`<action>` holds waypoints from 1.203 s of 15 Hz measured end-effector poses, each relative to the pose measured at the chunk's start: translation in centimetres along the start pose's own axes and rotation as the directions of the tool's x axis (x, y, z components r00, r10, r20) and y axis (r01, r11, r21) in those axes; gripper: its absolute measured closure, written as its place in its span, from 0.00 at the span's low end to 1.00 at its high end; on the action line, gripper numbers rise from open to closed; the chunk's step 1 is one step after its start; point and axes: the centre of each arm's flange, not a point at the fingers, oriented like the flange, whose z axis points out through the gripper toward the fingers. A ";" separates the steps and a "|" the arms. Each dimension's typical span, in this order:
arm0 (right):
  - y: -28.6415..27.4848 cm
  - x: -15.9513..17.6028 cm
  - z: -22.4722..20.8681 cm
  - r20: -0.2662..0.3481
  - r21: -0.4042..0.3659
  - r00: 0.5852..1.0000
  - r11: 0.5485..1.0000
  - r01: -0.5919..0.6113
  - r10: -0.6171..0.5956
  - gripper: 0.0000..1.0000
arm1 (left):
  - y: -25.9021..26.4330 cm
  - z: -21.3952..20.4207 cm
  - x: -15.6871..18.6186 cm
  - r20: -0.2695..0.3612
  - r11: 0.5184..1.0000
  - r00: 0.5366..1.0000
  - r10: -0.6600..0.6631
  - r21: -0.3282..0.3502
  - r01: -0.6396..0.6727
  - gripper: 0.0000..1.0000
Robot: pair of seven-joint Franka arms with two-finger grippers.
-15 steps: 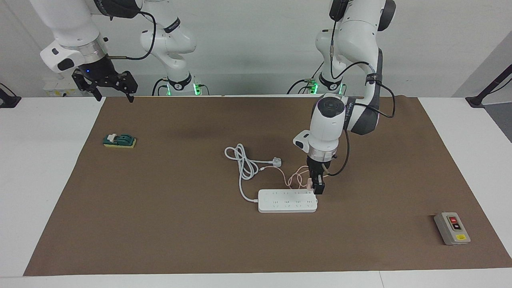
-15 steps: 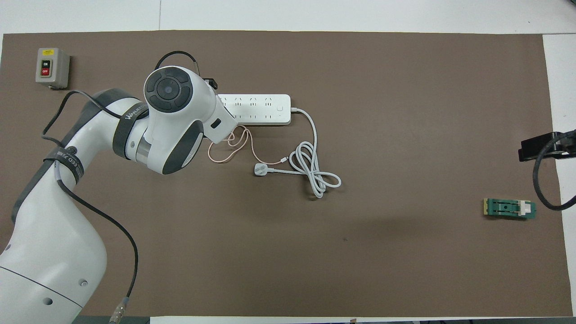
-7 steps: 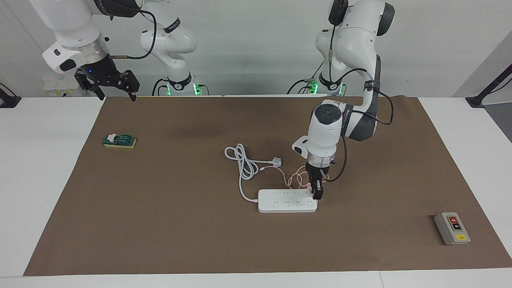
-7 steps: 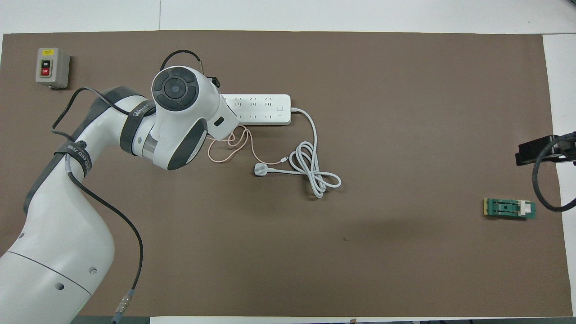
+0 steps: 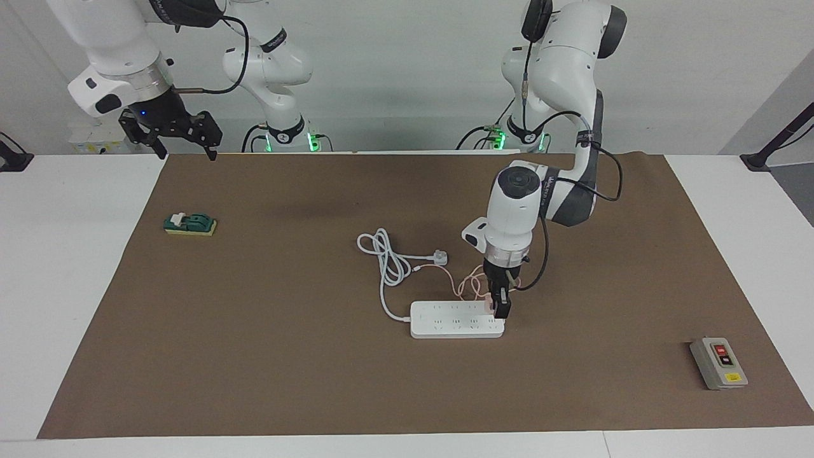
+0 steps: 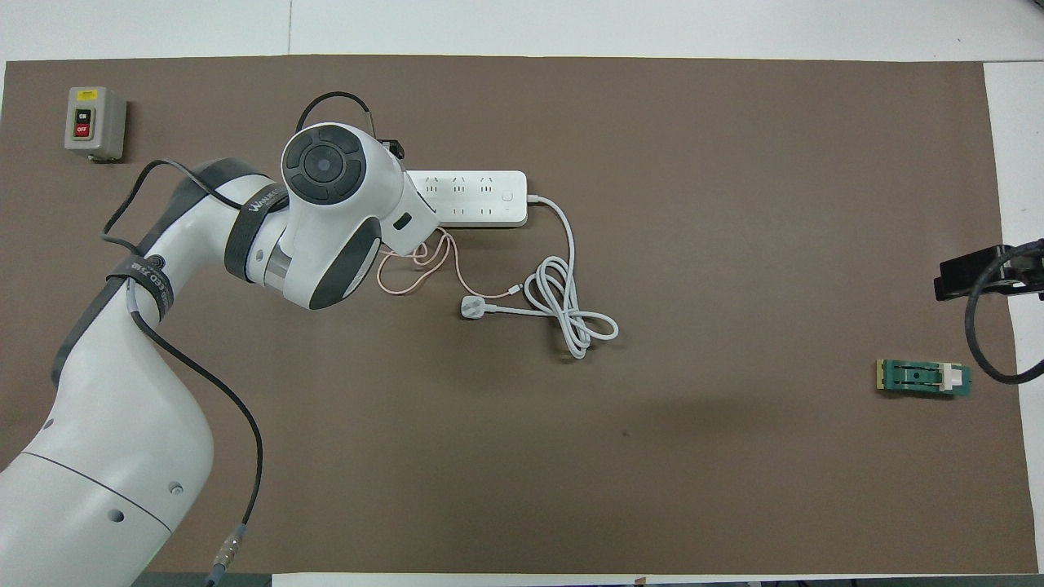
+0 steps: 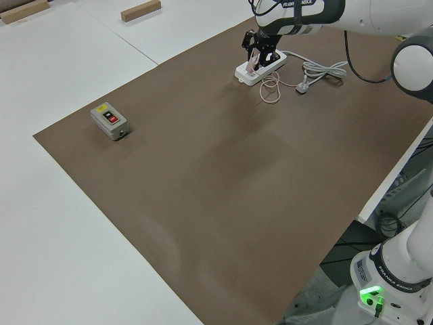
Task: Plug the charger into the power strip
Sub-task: 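Push the charger prongs into the power strip socket with the left gripper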
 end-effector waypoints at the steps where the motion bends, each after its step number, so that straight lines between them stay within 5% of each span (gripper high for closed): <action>1: 0.0 0.0 0.0 0.000 0.001 1.000 1.000 0.000 0.000 0.00 | 0.0 0.0 0.1 0.000 1.000 1.000 0.000 -0.001 0.000 0.65; 18: -0.5 0.0 -0.1 -0.003 0.009 1.000 1.000 0.009 -0.009 0.00 | 0.5 0.0 0.5 0.014 1.000 1.000 0.008 -0.027 -0.007 0.65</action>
